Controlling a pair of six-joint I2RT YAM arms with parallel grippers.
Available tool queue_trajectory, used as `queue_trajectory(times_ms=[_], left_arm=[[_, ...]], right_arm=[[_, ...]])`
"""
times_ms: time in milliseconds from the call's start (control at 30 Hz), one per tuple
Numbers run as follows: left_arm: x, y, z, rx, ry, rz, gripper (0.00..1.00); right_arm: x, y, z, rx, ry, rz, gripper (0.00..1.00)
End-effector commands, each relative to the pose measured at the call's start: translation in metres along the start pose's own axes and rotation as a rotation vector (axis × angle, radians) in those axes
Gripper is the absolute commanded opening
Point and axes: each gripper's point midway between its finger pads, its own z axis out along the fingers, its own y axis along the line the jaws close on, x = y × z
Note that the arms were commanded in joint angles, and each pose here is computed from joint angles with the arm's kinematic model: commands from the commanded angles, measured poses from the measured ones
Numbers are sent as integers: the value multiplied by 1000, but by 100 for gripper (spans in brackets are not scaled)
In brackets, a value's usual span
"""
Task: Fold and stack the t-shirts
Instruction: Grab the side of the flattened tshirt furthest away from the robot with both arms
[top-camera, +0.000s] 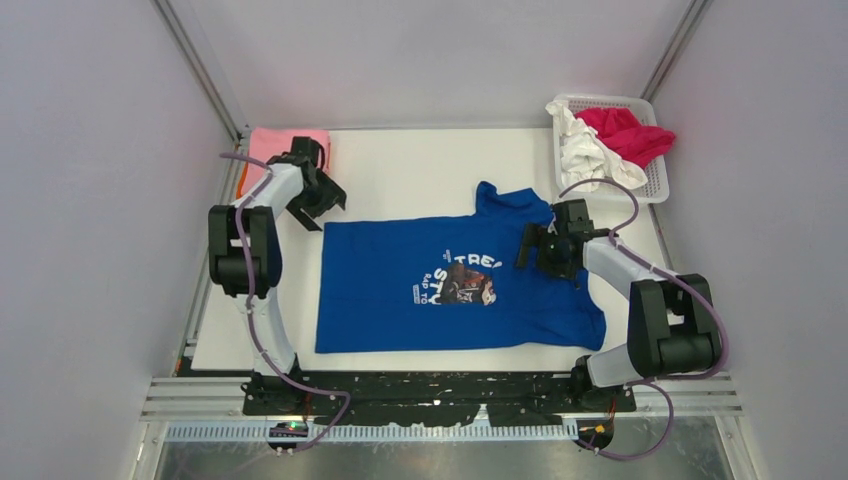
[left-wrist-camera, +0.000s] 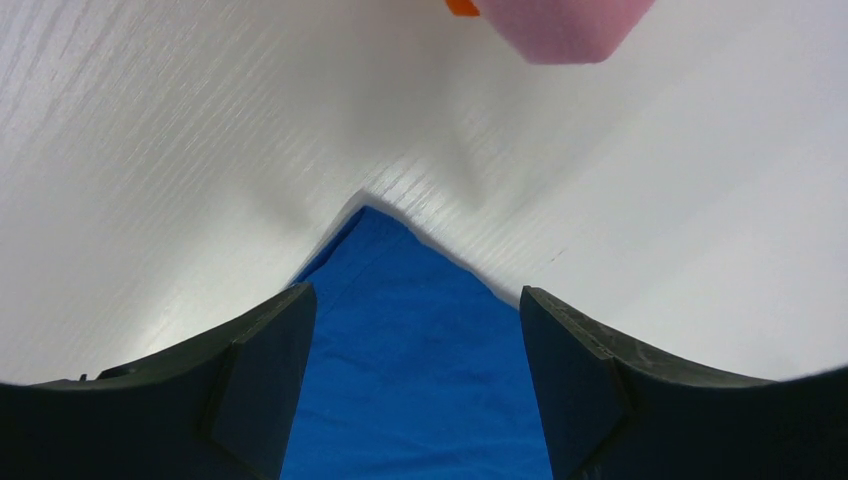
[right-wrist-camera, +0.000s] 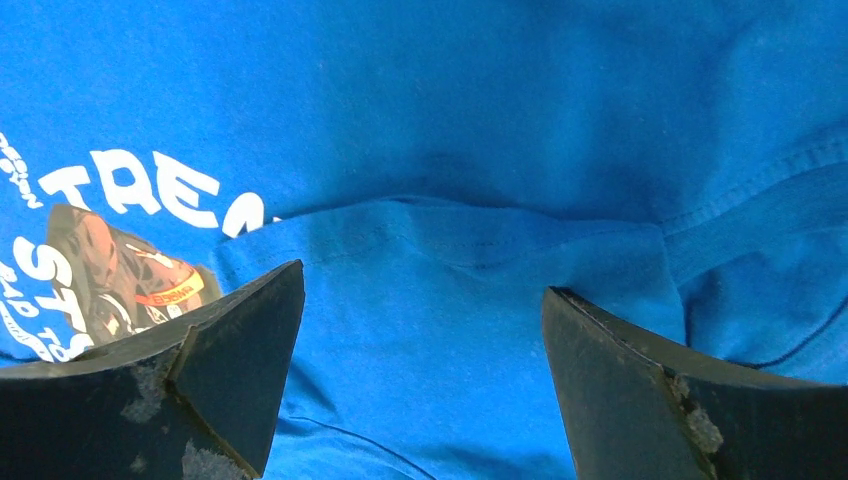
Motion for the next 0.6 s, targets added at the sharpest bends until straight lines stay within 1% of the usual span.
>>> queue_trajectory(times_ms=[0, 67, 200, 467, 567], left_arm=[[4, 0, -5, -18, 35, 35, 78], [6, 0, -6, -43, 55, 49, 78], [5, -3, -8, -82, 52, 88, 78], [5, -11, -11, -77, 99, 193, 77], [9, -11, -11, -87, 121, 198, 76]], right_arm=[[-6, -9, -12, 44, -30, -35, 95], [-6, -10, -14, 48, -38, -37, 95], [-4, -19, -13, 84, -34, -30, 95], [3, -39, -6, 128, 9, 29, 95], [3, -45, -5, 148, 15, 41, 95]])
